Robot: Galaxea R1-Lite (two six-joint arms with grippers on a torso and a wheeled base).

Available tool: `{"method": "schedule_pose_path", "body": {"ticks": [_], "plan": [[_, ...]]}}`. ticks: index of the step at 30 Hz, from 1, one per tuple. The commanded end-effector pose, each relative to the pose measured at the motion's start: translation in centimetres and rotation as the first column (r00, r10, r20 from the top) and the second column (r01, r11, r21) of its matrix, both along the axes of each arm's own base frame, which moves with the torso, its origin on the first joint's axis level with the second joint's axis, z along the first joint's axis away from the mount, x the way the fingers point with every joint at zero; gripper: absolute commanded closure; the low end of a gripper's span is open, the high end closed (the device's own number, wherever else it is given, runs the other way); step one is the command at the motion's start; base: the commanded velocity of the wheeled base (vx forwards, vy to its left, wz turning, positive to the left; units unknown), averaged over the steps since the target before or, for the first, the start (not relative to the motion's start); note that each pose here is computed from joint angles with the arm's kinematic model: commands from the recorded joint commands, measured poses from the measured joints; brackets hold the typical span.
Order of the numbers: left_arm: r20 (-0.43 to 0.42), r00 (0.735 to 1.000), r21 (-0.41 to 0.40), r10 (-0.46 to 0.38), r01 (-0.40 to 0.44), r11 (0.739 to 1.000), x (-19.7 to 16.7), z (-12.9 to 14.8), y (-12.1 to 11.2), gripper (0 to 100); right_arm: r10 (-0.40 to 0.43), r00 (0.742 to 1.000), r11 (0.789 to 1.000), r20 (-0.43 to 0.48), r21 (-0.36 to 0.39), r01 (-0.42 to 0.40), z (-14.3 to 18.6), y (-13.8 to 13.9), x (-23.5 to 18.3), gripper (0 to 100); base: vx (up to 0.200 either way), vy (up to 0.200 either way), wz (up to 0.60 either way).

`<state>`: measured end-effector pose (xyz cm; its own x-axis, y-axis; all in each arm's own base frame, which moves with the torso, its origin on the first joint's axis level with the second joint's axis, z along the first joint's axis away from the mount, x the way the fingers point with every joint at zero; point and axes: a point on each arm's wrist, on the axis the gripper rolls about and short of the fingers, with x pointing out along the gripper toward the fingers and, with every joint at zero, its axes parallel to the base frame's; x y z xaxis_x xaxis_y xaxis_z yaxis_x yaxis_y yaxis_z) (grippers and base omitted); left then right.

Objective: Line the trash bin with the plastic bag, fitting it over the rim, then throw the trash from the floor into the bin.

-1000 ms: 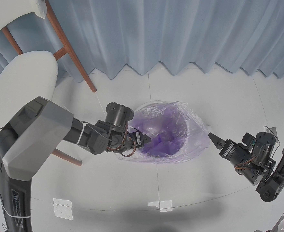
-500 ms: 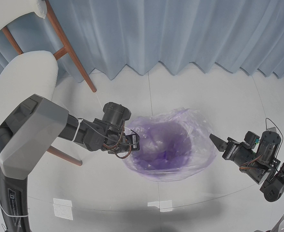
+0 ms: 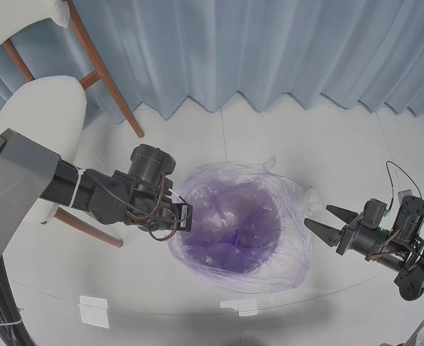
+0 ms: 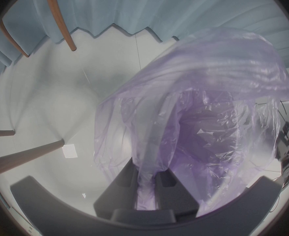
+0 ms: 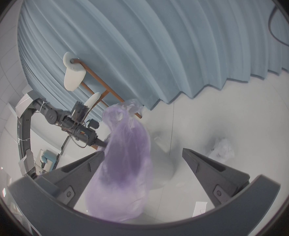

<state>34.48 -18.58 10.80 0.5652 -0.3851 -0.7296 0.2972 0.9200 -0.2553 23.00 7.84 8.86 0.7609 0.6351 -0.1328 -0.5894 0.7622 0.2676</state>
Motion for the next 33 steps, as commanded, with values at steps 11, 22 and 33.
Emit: {"method": "schedule_pose_path", "body": {"ticks": [11, 22, 33], "plan": [[-0.01, 0.998, 0.014, -0.054, 0.054, 0.998, -4.4, 1.4, 0.2, 100, 0.016, 0.998, 1.0, 0.066, 0.012, -0.017, 0.4, 1.6, 4.0, 0, 0.0, 0.0, 0.0], [-0.003, 0.998, 0.013, -0.068, 0.068, 0.998, -5.1, 1.8, 0.1, 100, 0.023, 0.997, 1.0, 0.07, 0.013, -0.024, 0.6, 1.8, 3.6, 100, 0.0, 0.0, 0.0], [-0.028, 0.991, 0.032, -0.132, 0.133, 0.991, -7.4, 1.3, -0.2, 100, -0.046, 0.998, 0.993, 0.033, 0.112, 0.042, 1.3, 1.0, 4.7, 100, 0.0, 0.0, 0.0]]}}
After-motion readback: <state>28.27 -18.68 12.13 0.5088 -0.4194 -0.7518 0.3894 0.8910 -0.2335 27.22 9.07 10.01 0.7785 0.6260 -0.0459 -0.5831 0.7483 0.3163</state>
